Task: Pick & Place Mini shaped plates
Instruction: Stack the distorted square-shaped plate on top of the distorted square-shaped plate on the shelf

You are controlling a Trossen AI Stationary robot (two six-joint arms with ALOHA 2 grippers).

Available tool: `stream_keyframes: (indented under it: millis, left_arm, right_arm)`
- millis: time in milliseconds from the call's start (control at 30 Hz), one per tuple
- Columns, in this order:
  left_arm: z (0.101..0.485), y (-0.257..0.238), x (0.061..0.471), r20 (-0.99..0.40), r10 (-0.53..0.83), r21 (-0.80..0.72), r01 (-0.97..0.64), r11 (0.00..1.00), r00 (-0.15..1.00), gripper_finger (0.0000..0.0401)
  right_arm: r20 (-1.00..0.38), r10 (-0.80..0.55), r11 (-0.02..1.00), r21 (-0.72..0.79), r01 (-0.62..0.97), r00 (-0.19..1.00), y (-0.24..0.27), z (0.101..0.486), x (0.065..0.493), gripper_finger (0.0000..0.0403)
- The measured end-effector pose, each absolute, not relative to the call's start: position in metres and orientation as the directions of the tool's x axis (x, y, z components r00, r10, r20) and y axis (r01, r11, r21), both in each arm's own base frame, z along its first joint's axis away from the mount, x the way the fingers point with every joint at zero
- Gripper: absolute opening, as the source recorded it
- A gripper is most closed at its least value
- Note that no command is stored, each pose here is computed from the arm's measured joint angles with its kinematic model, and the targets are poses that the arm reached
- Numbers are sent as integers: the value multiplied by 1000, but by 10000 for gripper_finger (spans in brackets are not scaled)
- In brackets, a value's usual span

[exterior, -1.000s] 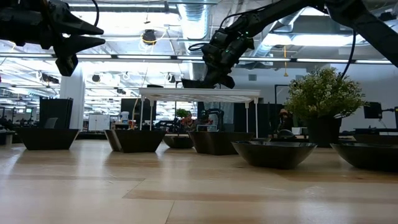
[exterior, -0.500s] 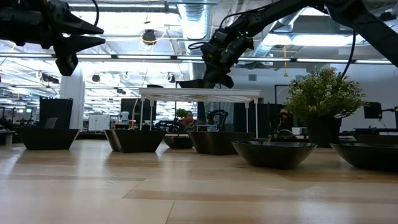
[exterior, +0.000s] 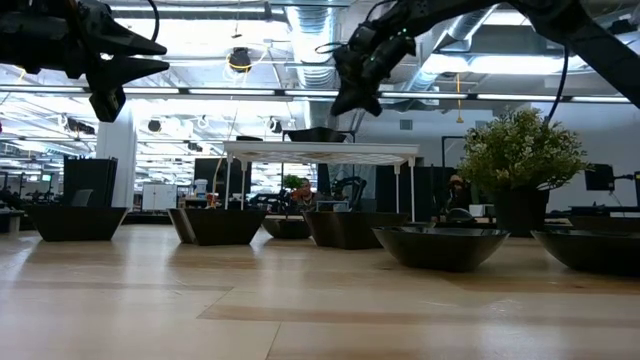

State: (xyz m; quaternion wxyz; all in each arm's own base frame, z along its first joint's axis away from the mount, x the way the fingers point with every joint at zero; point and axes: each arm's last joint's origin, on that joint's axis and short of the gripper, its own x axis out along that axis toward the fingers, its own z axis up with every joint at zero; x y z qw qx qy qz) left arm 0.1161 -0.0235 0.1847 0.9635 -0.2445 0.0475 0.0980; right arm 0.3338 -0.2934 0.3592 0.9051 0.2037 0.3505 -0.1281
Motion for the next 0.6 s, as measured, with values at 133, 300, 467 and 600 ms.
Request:
stream_keyframes:
  millis: [133, 300, 467, 600]
  left_arm:
    - [185, -24, 116, -140, 165, -462, -212, 861, 976, 88]
    - [185, -23, 116, -140, 166, -458, -212, 863, 976, 88]
    - [185, -23, 116, -140, 165, -458, -212, 863, 976, 88]
    - [185, -23, 116, -140, 166, -458, -212, 863, 976, 88]
  right_arm:
    - [-716, -66, 895, 265, 358, 695, -286, 373, 325, 13]
    - [-769, -5, 889, 290, 355, 640, -274, 379, 314, 4]
    - [-846, 106, 881, 323, 345, 522, -254, 378, 299, 2]
    - [-862, 154, 881, 342, 328, 484, -241, 378, 300, 4]
